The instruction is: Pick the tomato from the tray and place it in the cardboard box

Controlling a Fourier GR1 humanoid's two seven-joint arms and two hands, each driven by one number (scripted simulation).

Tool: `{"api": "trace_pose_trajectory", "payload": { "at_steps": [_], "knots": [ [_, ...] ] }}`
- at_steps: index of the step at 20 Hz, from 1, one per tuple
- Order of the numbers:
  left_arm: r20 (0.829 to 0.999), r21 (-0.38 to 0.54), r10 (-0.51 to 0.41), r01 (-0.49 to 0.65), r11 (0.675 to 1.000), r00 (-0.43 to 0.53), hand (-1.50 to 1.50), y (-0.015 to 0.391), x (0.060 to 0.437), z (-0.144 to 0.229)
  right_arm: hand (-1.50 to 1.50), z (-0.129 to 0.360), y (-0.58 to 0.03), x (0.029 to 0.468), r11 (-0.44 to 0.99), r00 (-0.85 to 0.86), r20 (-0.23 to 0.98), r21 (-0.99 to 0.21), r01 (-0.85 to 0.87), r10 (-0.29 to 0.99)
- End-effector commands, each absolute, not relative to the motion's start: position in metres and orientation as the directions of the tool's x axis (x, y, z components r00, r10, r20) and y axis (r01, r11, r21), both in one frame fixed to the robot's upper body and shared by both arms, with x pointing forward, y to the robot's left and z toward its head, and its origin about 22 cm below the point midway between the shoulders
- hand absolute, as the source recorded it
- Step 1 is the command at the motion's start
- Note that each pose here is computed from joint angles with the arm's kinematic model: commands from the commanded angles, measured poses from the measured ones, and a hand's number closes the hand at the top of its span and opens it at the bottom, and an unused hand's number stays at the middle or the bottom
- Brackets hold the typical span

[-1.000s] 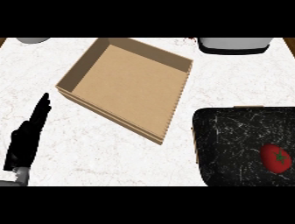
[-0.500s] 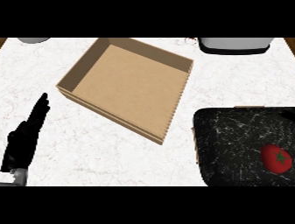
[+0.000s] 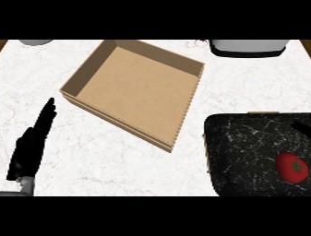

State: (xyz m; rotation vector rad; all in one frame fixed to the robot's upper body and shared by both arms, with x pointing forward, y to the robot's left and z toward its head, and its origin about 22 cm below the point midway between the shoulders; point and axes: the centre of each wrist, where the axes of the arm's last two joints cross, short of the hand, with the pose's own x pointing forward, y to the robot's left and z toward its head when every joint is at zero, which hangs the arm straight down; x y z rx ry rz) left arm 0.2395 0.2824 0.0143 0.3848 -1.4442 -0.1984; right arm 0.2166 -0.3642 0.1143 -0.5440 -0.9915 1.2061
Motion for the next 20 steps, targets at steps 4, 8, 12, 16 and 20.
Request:
{"api": "trace_pose_trajectory", "payload": {
  "at_steps": [4, 8, 12, 16, 20],
  "knots": [
    [0.930, 0.361, -0.349, -0.099, 0.927, 0.120, 0.00, 0.292, 0.232, 0.008, -1.50, 0.087, -0.352, 0.214, 0.311, 0.037, 0.341, -0.804, -0.507, 0.940],
    [0.924, 0.378, -0.366, -0.102, 0.920, 0.113, 0.00, 0.289, 0.242, 0.001, -1.50, 0.091, -0.355, 0.221, 0.302, 0.026, 0.342, -0.789, -0.535, 0.939],
    [0.928, 0.364, -0.351, -0.106, 0.925, 0.126, 0.00, 0.282, 0.244, 0.008, -1.50, 0.085, -0.354, 0.217, 0.305, 0.045, 0.330, -0.801, -0.515, 0.943],
    [0.923, 0.377, -0.366, -0.085, 0.922, 0.120, 0.00, 0.281, 0.237, 0.011, -1.50, 0.086, -0.361, 0.208, 0.302, 0.049, 0.325, -0.800, -0.518, 0.944],
    [0.925, 0.373, -0.361, -0.102, 0.922, 0.120, 0.00, 0.295, 0.261, 0.008, -1.50, 0.075, -0.366, 0.224, 0.337, 0.061, 0.357, -0.795, -0.504, 0.932]
  ]
}}
